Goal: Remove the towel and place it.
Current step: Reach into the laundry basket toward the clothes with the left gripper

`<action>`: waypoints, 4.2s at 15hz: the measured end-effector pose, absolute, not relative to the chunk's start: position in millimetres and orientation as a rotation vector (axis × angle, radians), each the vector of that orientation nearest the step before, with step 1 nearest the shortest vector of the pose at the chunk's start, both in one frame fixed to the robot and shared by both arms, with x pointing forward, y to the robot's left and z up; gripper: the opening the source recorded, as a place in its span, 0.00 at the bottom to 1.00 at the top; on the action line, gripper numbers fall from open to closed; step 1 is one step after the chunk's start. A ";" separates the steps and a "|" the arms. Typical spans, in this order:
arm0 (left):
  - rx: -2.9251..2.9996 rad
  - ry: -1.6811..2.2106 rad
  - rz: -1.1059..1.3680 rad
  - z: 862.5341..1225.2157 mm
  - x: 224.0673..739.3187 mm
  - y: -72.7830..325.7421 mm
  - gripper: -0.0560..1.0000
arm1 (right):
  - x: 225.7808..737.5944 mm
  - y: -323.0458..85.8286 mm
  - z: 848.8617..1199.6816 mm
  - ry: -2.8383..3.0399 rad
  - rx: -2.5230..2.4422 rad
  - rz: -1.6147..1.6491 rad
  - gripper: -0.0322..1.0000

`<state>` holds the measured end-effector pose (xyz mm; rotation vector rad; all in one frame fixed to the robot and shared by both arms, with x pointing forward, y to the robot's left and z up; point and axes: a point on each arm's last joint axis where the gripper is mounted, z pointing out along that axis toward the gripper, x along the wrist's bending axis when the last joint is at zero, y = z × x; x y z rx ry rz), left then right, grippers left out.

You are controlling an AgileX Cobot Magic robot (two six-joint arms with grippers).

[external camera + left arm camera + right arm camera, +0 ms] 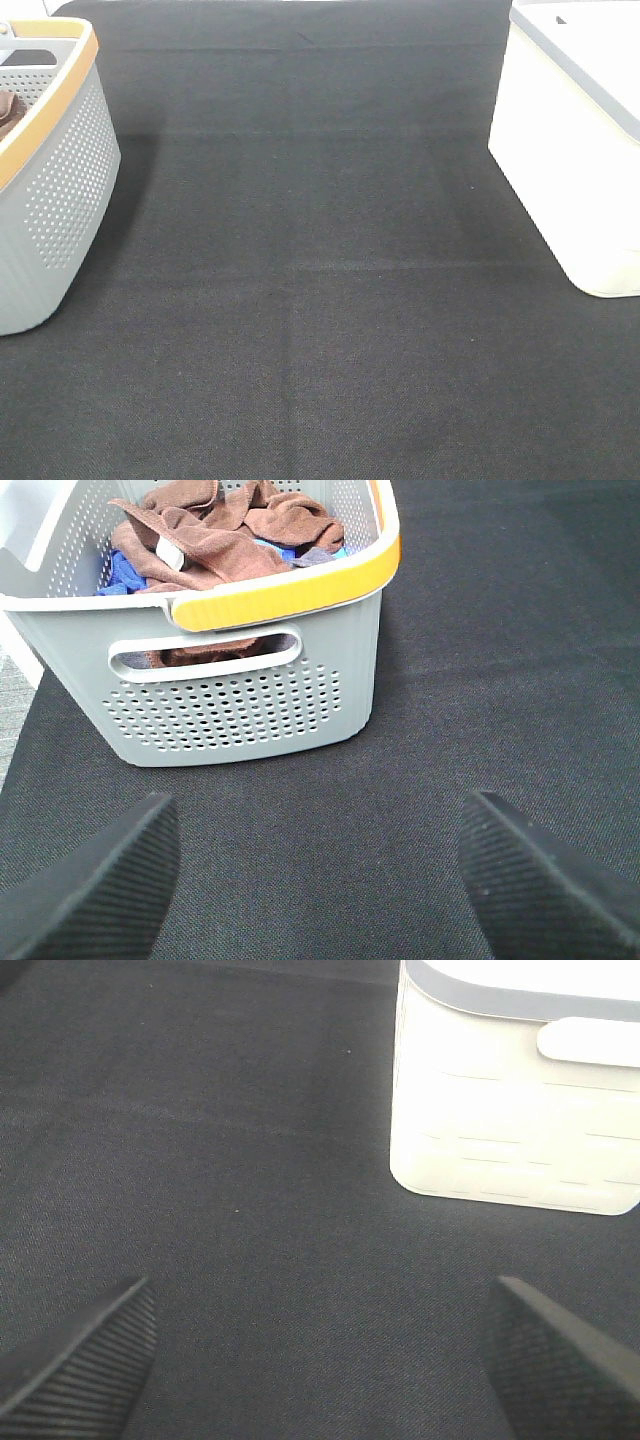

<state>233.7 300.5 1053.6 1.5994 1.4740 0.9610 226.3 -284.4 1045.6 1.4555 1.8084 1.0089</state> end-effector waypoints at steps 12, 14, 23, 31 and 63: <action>1.599 1.474 0.961 1053.6 233.7 300.5 0.75 | 226.3 -284.4 1045.6 1.808 1.455 1.009 0.84; 1.599 1.474 0.961 1053.6 233.7 300.5 0.75 | 226.3 -284.4 1045.6 1.808 1.455 1.009 0.84; 1.599 1.474 0.961 1053.6 233.7 300.5 0.75 | 226.3 -284.4 1045.6 1.808 1.455 1.009 0.84; 1.599 1.474 0.961 1053.6 233.7 300.5 0.75 | 226.3 -284.4 1045.6 1.808 1.455 1.009 0.84; 1.599 1.474 0.961 1053.6 233.7 300.5 0.75 | 226.3 -284.4 1045.6 1.808 1.455 1.009 0.84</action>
